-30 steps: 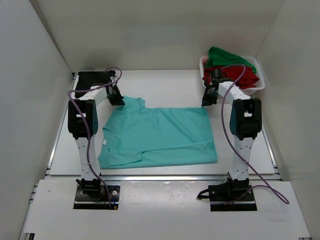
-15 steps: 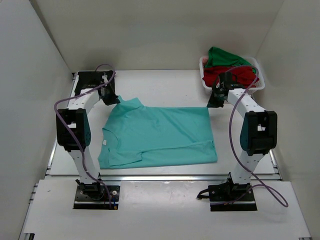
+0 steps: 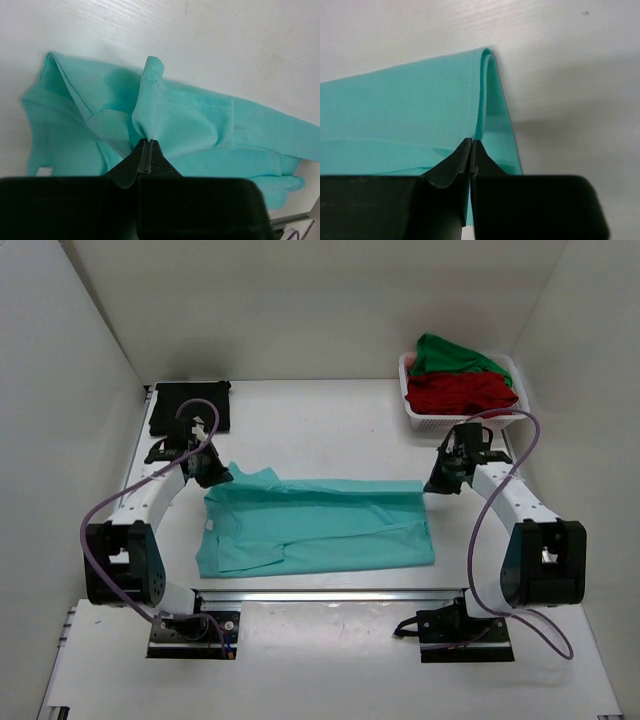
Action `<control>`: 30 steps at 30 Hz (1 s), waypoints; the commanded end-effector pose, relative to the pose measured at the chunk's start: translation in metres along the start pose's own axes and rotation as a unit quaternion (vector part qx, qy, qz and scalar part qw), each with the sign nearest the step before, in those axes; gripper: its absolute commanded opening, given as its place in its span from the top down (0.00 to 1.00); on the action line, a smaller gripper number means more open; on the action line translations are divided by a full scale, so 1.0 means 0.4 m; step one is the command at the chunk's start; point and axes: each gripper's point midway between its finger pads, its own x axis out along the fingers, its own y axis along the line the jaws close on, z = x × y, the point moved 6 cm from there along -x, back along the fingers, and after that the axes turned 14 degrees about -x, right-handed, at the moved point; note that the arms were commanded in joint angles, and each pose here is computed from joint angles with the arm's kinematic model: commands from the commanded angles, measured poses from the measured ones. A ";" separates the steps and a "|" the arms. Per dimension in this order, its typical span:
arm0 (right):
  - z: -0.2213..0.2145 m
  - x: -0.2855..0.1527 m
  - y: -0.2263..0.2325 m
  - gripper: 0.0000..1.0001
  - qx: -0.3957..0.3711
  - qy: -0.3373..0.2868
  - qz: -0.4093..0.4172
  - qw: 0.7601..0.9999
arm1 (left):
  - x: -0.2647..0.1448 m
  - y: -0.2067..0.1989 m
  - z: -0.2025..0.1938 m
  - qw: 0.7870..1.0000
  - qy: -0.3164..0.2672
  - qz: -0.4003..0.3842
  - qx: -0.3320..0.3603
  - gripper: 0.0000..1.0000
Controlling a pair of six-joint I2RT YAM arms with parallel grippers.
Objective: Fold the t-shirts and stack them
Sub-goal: Fold the other side of the tshirt into a rectangle
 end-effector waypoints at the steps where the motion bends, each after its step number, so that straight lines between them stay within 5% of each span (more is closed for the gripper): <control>1: -0.019 -0.028 -0.019 0.99 0.002 -0.017 -0.014 1.000 | -0.037 0.026 -0.036 1.000 -0.001 0.006 0.005 1.00; 20: -0.163 -0.043 -0.026 1.00 -0.003 0.020 -0.024 1.000 | -0.103 0.144 -0.186 0.999 0.012 0.037 -0.020 1.00; 22: -0.152 -0.054 -0.035 0.90 0.000 0.015 -0.043 0.999 | -0.118 0.140 -0.184 0.999 0.003 0.036 -0.023 0.95; 24: -0.125 -0.069 -0.034 0.81 0.001 0.001 -0.050 0.999 | -0.141 0.120 -0.169 0.999 -0.023 0.021 -0.026 0.66; 27: -0.071 -0.080 -0.017 0.72 -0.006 -0.022 -0.042 0.999 | -0.170 0.089 -0.150 0.998 -0.050 -0.012 -0.023 0.49; 30: -0.012 -0.073 0.014 0.69 -0.031 -0.043 -0.021 0.998 | -0.162 0.078 -0.158 0.999 -0.040 -0.023 -0.026 0.52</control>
